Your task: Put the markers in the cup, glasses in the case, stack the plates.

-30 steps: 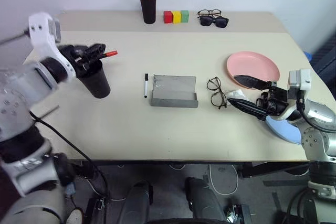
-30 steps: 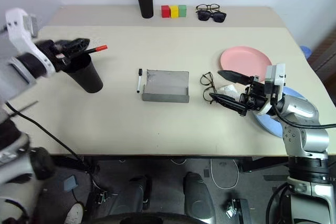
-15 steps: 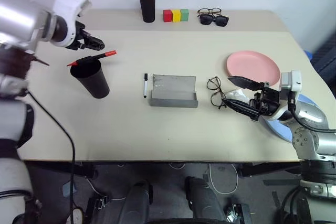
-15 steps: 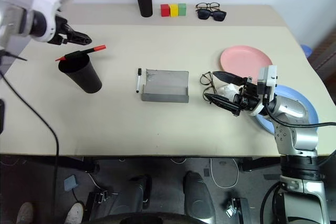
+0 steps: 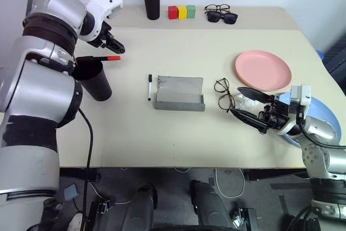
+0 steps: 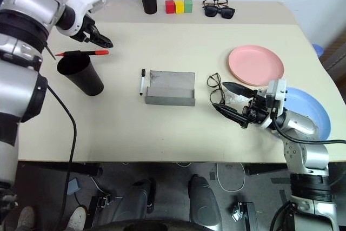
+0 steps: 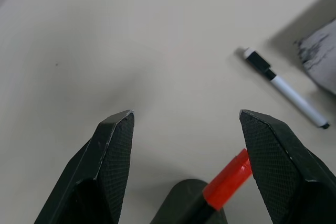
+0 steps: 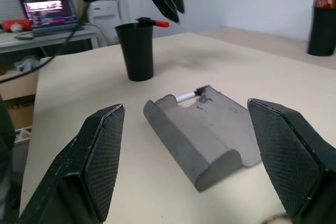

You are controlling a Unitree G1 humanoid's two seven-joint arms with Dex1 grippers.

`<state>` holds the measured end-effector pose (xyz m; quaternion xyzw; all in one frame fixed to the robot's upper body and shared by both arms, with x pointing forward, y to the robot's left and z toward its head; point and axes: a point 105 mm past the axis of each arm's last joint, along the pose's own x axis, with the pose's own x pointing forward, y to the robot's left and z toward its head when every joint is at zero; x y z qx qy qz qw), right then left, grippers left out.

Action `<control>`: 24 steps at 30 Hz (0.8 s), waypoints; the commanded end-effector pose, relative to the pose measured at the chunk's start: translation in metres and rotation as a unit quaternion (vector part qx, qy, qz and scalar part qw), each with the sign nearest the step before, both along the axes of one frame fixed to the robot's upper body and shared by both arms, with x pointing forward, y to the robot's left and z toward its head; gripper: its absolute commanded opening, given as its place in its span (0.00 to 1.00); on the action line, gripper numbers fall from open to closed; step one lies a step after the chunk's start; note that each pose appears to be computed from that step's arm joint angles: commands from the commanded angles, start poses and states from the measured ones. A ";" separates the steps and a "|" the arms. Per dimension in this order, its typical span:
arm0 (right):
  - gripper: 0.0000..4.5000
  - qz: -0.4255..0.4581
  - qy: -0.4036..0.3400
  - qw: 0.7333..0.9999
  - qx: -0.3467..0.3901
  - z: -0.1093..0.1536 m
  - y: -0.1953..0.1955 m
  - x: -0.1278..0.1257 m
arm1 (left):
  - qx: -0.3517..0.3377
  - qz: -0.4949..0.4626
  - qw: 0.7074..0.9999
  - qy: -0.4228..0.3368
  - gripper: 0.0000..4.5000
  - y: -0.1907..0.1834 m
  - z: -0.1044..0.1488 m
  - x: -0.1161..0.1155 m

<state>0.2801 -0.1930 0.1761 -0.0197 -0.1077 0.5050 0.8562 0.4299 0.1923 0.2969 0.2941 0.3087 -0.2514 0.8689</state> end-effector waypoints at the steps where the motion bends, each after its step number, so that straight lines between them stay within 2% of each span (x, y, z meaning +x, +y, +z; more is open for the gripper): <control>1: 0.85 -0.001 -0.037 0.999 -0.002 0.016 -0.001 -0.006 | 0.005 -0.010 1.000 -0.024 0.72 0.003 0.022 -0.004; 7: 0.85 -0.002 -0.036 0.999 -0.003 0.016 -0.001 -0.002 | 0.014 -0.034 0.999 -0.008 0.72 0.008 0.026 -0.011; 15: 0.85 0.002 -0.036 0.999 -0.004 0.017 -0.001 0.002 | 0.093 -0.079 0.992 0.014 0.72 0.013 0.027 -0.017; 24: 0.85 -0.003 -0.035 0.999 -0.004 0.015 -0.001 -0.001 | 0.156 -0.130 0.978 0.054 0.72 0.008 0.013 -0.019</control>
